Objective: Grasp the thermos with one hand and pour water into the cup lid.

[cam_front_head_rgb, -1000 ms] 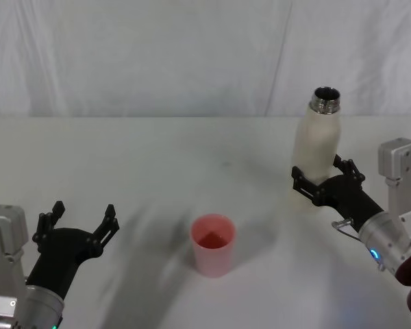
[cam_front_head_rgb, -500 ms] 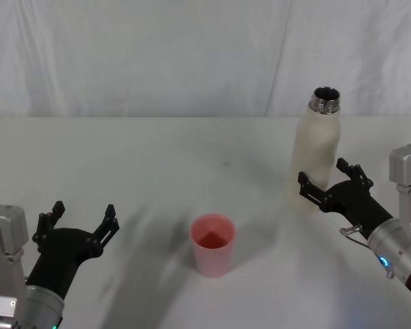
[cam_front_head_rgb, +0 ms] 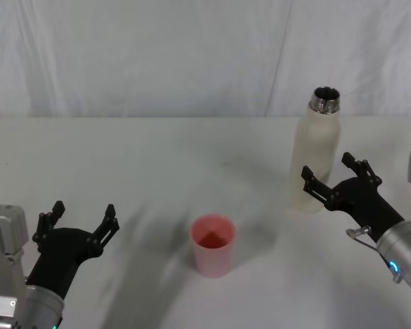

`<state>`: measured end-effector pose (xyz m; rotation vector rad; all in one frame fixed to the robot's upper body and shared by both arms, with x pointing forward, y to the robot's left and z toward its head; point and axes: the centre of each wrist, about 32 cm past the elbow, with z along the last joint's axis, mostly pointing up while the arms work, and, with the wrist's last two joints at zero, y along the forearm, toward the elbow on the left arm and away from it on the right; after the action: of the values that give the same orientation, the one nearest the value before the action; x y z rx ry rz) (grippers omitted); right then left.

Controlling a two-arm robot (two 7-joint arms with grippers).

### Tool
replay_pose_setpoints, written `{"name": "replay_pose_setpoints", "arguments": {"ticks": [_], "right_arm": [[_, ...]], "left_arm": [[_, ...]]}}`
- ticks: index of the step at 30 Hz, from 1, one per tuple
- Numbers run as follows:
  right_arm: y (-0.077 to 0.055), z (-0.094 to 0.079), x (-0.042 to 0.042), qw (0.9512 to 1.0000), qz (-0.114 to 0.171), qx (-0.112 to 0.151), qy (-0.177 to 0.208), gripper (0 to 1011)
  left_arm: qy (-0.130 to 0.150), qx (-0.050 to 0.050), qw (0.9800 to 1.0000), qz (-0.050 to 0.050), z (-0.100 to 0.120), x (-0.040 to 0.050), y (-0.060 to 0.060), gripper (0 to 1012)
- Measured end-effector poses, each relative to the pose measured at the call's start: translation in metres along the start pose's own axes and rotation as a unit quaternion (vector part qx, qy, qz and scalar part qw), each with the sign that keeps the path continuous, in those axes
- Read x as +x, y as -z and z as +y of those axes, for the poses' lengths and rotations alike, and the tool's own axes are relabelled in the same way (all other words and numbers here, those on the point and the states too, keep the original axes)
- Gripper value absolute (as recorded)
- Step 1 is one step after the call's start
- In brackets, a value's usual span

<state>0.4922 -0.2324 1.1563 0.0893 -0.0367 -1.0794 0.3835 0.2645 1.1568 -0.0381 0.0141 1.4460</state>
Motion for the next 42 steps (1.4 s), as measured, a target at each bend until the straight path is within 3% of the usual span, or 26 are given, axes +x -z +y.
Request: {"name": "replay_pose_setpoints", "arguments": {"ticks": [20,42], "right_arm": [[0.007,-0.032,-0.0155,0.9995,0.023,-0.020,0.001,1000],[0.012,-0.049,-0.0095,0.9989,0.020,-0.027,-0.033,1000]], "left_arm": [[0.000,0.000,1.0000,0.000,0.000,0.0000,0.000,1001],[0.000,0.000,1.0000,0.000,0.000,0.0000,0.000,1001]]}}
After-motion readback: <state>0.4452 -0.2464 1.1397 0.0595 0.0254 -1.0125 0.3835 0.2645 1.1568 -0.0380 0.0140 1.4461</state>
